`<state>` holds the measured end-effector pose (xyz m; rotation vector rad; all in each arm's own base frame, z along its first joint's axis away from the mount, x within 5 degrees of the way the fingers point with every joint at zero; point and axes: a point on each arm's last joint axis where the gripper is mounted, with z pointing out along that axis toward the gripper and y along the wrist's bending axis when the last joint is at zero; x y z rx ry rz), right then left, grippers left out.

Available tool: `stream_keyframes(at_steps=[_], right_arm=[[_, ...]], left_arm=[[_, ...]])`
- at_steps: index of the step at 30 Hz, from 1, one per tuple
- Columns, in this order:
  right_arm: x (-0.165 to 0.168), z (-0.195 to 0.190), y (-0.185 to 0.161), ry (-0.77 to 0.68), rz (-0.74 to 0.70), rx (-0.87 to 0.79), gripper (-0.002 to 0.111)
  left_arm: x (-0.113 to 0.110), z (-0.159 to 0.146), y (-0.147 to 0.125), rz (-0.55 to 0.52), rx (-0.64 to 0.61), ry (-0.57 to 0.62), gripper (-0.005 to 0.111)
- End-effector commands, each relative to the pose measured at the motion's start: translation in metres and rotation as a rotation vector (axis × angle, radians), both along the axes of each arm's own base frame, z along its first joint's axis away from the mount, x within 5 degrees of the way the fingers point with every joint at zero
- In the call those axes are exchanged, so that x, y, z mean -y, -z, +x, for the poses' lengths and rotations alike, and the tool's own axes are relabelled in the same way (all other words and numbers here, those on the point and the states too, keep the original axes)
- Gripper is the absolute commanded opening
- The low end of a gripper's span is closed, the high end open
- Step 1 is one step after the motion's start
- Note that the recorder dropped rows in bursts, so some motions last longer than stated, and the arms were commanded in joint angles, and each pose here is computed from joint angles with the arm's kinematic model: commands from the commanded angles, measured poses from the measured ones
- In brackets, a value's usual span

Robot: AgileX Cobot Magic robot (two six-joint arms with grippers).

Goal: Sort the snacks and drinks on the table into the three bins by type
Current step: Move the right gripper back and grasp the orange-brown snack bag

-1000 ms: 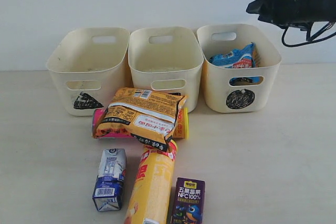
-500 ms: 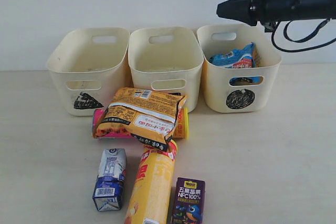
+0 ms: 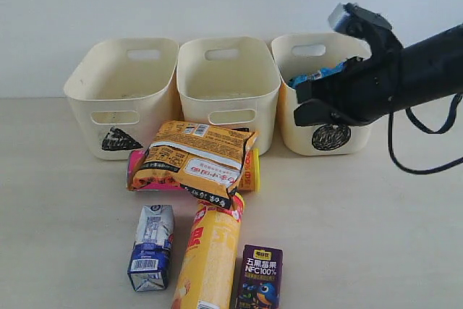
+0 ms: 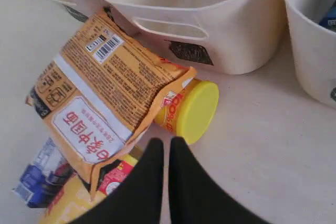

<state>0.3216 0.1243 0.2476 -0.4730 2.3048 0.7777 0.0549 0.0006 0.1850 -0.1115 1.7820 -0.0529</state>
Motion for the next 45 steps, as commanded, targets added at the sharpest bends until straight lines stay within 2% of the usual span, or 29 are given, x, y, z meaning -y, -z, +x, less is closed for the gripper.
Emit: stream_keyframes(at_steps=[1, 6, 8, 12, 15, 18, 26, 37, 45], right_arm=[[-0.030, -0.016, 0.008, 0.007, -0.048, 0.007, 0.000], [-0.045, -0.020, 0.026, 0.020, 0.091, -0.225, 0.001], [-0.046, -0.019, 0.032, 0.008, 0.164, -0.306, 0.007], [-0.046, -0.012, 0.046, -0.037, 0.348, -0.443, 0.038], [-0.047, -0.006, 0.060, -0.019, 0.421, -0.507, 0.062], [-0.049, -0.003, 0.071, 0.012, 0.443, -0.542, 0.075], [-0.049, 0.013, 0.089, 0.127, 0.504, -0.512, 0.076], [-0.053, 0.026, 0.108, 0.117, 0.478, -0.497, 0.076], [-0.077, 0.029, 0.109, 0.062, 0.473, -0.497, 0.076]], left_arm=[[0.000, 0.000, -0.002, -0.010, 0.017, 0.002, 0.004], [0.000, 0.000, -0.002, -0.010, 0.017, 0.002, 0.004], [0.000, 0.000, -0.002, -0.010, 0.017, 0.002, 0.004], [0.001, 0.000, -0.002, -0.011, 0.017, 0.023, 0.004], [0.003, 0.000, -0.002, -0.011, 0.017, 0.056, 0.004], [0.004, 0.000, -0.002, -0.011, 0.017, 0.075, 0.004], [0.004, 0.000, -0.002, -0.011, 0.017, 0.065, 0.004], [0.000, 0.000, -0.002, -0.010, 0.017, -0.003, 0.004], [0.000, 0.000, -0.002, -0.010, 0.017, -0.003, 0.004]])
